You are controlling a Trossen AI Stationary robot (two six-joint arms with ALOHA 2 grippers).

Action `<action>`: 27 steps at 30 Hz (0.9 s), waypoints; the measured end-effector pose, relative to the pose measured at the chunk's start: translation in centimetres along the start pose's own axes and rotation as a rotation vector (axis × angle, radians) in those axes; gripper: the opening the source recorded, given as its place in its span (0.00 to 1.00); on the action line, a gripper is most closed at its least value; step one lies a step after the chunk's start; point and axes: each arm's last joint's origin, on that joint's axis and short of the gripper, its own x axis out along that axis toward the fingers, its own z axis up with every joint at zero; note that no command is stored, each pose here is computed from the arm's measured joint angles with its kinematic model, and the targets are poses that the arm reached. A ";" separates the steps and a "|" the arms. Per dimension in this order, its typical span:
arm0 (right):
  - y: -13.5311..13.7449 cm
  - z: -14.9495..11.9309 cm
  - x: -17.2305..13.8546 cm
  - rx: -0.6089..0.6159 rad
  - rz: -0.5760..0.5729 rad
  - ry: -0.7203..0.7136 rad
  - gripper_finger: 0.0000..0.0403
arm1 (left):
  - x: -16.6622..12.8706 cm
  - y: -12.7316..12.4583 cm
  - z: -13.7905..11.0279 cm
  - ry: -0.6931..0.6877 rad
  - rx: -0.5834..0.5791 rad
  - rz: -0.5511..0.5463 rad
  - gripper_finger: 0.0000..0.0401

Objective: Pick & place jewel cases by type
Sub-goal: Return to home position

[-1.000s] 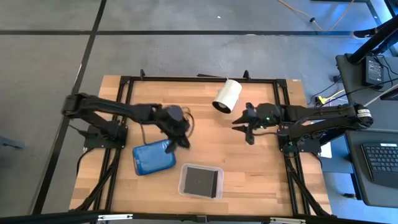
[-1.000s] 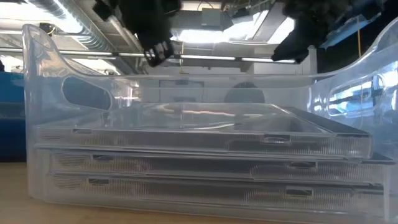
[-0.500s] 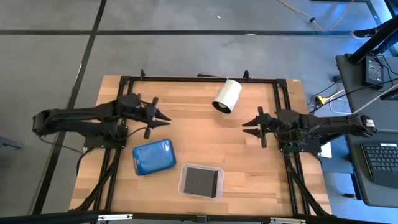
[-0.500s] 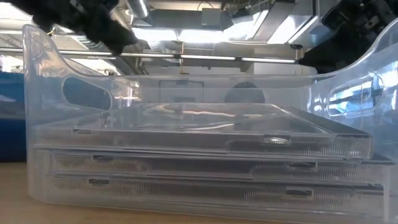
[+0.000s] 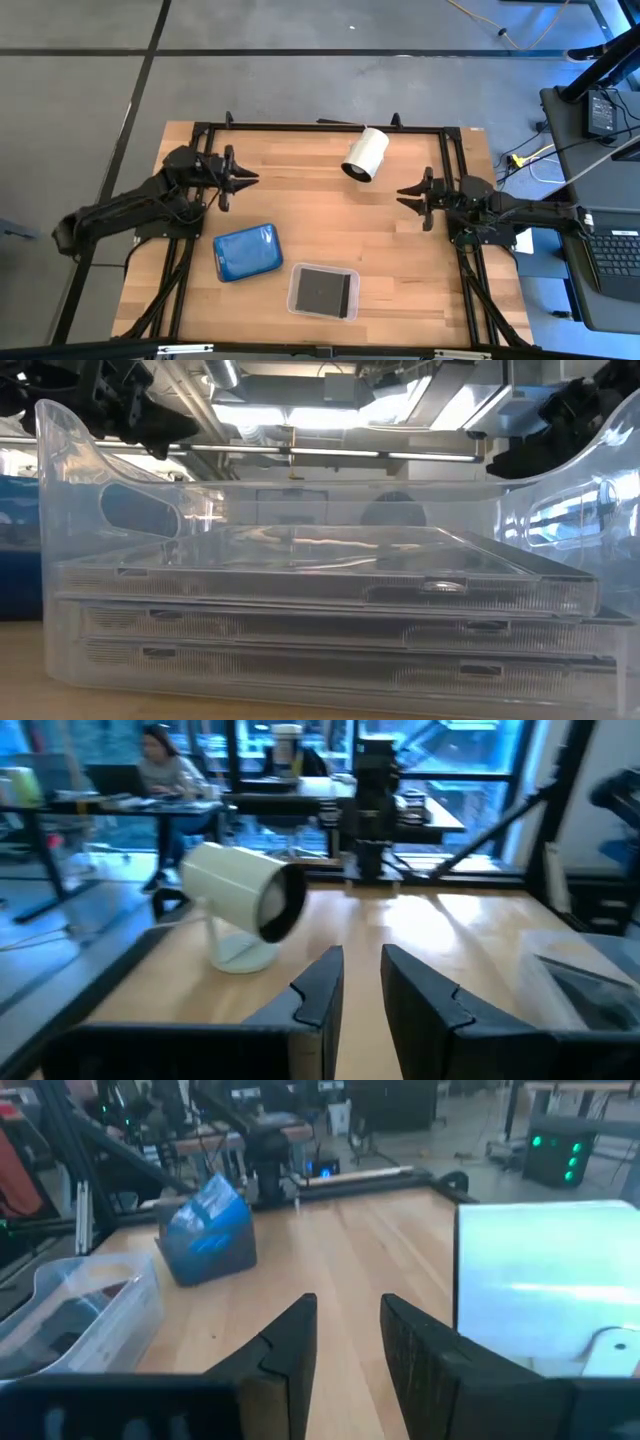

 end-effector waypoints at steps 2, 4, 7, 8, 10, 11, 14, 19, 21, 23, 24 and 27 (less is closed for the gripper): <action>-0.1 -0.3 -0.3 0.001 -0.001 -0.027 0.29 | -0.4 0.3 -0.2 -0.005 -0.012 0.035 0.17; -0.2 -0.5 -0.5 0.002 -0.008 -0.056 0.29 | -0.7 0.6 -0.6 -0.010 -0.028 0.063 0.16; -0.3 -0.9 -0.8 0.002 -0.031 -0.091 0.29 | -1.1 0.8 -1.5 -0.024 -0.050 0.075 0.17; -0.3 -1.0 -0.9 0.002 -0.035 -0.104 0.29 | -1.3 0.8 -1.8 -0.044 -0.058 0.082 0.17; -0.4 -1.1 -1.1 0.001 -0.035 -0.130 0.29 | -1.5 0.9 -2.5 -0.079 -0.072 0.102 0.17; -0.4 -1.1 -1.2 0.001 -0.034 -0.143 0.29 | -1.6 0.9 -2.7 -0.092 -0.076 0.111 0.17; -0.4 -1.1 -1.2 0.024 -0.045 -0.146 0.29 | -1.9 1.0 -3.5 -0.134 -0.101 0.131 0.17; -0.6 -1.0 -1.2 0.054 -0.128 -0.164 0.29 | -2.3 1.1 -4.5 -0.157 -0.132 0.162 0.17; -0.7 -1.0 -1.2 0.027 -0.149 -0.168 0.29 | -2.5 1.1 -4.9 -0.162 -0.159 0.177 0.17; -0.8 -0.9 -1.3 0.013 -0.174 -0.172 0.29 | -2.6 1.1 -4.8 -0.178 -0.150 0.188 0.17; -0.8 -0.9 -1.3 0.013 -0.183 -0.174 0.29 | -2.7 1.0 -4.7 -0.188 -0.144 0.192 0.17; -0.8 -0.9 -1.3 0.013 -0.184 -0.176 0.29 | -2.9 0.9 -4.4 -0.216 -0.096 0.199 0.17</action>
